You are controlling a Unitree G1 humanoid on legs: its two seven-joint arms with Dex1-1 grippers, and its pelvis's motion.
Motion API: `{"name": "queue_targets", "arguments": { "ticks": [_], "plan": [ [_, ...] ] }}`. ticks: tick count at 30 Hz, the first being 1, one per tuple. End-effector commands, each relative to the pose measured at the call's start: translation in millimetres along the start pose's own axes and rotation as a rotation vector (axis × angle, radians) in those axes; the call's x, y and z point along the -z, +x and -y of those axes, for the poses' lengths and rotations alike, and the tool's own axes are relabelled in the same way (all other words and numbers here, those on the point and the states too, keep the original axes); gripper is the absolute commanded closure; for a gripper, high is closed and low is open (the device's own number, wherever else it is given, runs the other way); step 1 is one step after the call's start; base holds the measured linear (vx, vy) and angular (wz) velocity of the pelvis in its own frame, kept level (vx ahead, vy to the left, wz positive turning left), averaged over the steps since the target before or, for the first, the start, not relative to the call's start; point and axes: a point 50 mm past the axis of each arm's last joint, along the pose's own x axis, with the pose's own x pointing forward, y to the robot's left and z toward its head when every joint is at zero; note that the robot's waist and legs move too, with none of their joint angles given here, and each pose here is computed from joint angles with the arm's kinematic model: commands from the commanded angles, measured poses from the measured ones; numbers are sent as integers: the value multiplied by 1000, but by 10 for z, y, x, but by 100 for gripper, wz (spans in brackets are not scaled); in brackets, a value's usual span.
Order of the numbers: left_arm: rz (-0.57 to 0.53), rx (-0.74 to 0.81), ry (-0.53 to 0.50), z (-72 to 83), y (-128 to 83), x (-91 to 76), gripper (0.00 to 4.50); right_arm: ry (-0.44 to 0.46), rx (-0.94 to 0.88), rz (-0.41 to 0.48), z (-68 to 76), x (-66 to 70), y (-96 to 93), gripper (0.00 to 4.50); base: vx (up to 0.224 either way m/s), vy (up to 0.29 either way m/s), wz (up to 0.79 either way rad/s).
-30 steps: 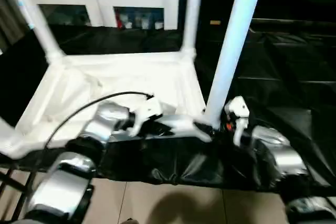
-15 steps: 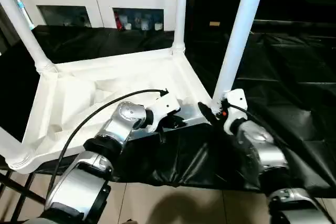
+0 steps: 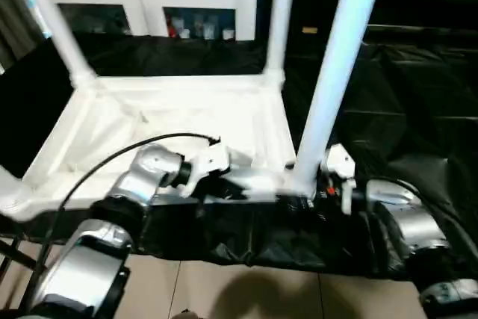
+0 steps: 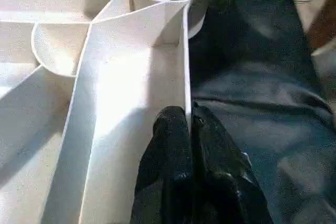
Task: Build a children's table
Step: Rotate leg to tighten
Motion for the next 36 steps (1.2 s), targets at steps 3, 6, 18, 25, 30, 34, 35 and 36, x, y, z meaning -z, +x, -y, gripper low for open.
{"name": "queue_targets", "arguments": {
  "ticks": [3, 6, 18, 25, 30, 34, 35, 36],
  "plan": [
    [22, 82, 40, 37, 20, -64, 450, 14, -94, -24, -72, 10, 34, 111, 0, 0, 0],
    [11, 106, 45, 56, -2, -44, 450, 13, -110, -24, -79, 4, 32, 136, 0, 0, 0],
    [-19, -41, 8, -34, 132, -46, 450, 88, 75, 35, -59, 76, 163, 173, 0, 0, 0],
    [-4, -198, -65, -127, 458, -167, 450, 176, 456, 10, 146, 176, 340, 174, 0, 0, 0],
    [14, -282, -90, -133, 760, -296, 450, 255, 734, -10, 214, 192, 581, 174, 0, 0, 0],
    [13, -272, -69, -117, 799, -314, 450, 264, 783, 78, 220, 81, 693, 139, 0, 0, 0],
    [13, -272, -69, -118, 797, -314, 450, 265, 784, 85, 223, 73, 694, 119, 0, 0, 0],
    [14, -274, -69, -122, 790, -315, 450, 268, 788, 103, 231, 55, 696, 102, 0, 0, 0]
  ]
}}
